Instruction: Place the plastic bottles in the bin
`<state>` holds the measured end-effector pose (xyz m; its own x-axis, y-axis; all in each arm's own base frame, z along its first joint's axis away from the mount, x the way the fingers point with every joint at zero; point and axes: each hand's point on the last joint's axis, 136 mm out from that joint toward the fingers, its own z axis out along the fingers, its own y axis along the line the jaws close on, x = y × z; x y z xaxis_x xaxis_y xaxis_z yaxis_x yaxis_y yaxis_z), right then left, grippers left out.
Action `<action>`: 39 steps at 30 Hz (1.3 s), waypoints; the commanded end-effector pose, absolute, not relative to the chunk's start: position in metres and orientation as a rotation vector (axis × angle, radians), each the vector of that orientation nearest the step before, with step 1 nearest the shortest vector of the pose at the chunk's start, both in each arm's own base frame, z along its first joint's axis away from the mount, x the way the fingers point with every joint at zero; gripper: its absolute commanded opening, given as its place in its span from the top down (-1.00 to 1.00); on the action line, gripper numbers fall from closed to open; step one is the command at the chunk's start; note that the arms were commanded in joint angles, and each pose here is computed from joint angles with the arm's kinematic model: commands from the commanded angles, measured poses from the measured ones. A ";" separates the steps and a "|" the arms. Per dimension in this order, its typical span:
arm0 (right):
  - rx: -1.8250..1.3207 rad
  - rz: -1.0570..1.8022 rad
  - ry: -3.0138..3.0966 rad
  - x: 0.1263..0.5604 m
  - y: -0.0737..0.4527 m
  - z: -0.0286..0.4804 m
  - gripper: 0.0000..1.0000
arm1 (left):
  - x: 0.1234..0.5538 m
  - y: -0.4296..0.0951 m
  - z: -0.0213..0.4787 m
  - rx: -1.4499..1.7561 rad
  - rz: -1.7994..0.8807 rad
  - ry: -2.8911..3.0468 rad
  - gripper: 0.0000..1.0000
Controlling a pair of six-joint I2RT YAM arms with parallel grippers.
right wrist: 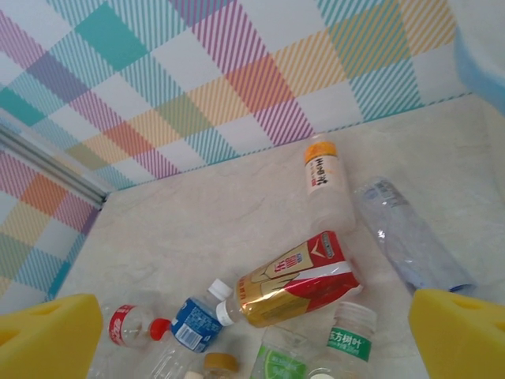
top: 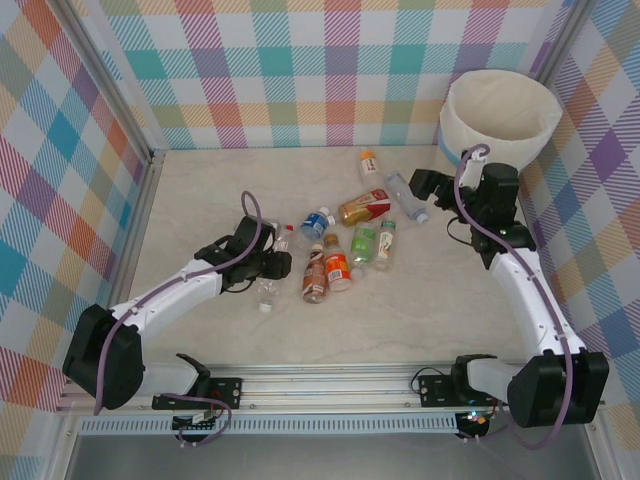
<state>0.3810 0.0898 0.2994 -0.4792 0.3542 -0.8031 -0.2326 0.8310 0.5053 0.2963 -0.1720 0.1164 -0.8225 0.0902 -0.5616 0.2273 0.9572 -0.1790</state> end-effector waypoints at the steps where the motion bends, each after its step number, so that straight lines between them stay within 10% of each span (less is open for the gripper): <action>1: -0.021 0.845 1.886 0.368 0.116 0.308 -0.99 | 0.310 -0.188 0.153 0.160 -0.454 2.408 -0.04; 14: -0.581 1.270 1.851 0.305 0.303 0.256 -1.00 | 0.352 -0.260 0.298 0.063 -1.069 1.917 0.08; 27: -0.671 1.192 1.782 0.313 0.343 0.246 -1.00 | 0.355 -0.284 0.315 0.076 -1.250 1.884 0.10; 39: -0.656 1.118 1.768 0.317 0.336 0.255 -0.21 | 0.356 -0.282 0.304 0.066 -1.219 1.934 -0.21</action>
